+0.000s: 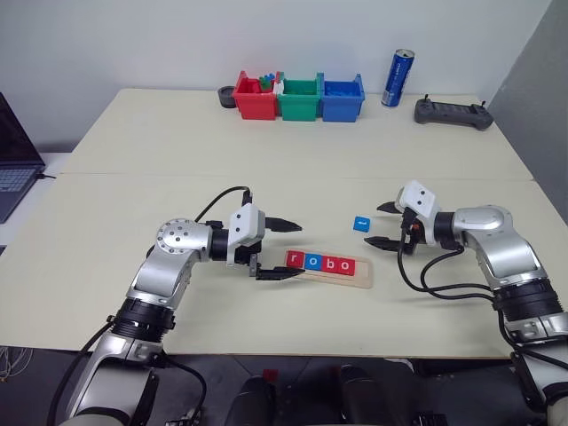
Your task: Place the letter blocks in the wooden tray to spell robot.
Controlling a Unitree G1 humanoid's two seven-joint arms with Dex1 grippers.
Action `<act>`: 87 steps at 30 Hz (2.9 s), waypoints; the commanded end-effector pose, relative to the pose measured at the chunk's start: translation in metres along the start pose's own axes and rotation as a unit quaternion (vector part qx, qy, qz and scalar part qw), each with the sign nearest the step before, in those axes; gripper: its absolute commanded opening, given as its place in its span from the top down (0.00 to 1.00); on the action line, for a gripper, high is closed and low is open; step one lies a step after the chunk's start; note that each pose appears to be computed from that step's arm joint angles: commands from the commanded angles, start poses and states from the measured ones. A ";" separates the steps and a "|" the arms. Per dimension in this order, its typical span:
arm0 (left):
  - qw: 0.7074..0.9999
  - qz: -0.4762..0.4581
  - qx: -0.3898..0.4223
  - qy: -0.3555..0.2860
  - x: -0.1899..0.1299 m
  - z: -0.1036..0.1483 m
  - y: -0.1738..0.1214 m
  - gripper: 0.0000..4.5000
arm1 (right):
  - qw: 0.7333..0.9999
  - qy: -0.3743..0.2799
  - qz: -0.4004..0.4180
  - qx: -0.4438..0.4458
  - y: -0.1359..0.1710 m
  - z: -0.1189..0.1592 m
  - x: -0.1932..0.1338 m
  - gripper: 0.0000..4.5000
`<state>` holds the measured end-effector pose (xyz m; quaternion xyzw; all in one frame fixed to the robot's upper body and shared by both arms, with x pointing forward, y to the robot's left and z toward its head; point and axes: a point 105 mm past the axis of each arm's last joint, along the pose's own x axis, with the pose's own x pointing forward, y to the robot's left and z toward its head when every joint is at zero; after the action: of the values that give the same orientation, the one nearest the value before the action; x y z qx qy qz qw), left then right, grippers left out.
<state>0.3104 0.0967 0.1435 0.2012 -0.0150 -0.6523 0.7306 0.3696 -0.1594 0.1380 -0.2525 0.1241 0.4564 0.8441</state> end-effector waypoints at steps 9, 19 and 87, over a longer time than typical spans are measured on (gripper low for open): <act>1.000 -0.003 0.022 -0.005 0.000 0.009 0.003 0.00 | 1.000 -0.003 0.027 -0.012 -0.006 0.005 0.021 0.01; 1.000 0.000 0.019 -0.003 -0.003 0.008 -0.002 0.00 | 0.999 0.024 0.043 0.011 -0.009 -0.012 0.034 0.01; 1.000 -0.003 0.023 -0.006 0.004 0.010 0.003 0.00 | 0.910 -0.036 -0.354 0.215 0.016 0.053 -0.063 0.01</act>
<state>0.3097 0.0922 0.1434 0.2027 -0.0145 -0.6558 0.7270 0.3165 -0.1775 0.1942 -0.0579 0.1240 0.0502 0.9893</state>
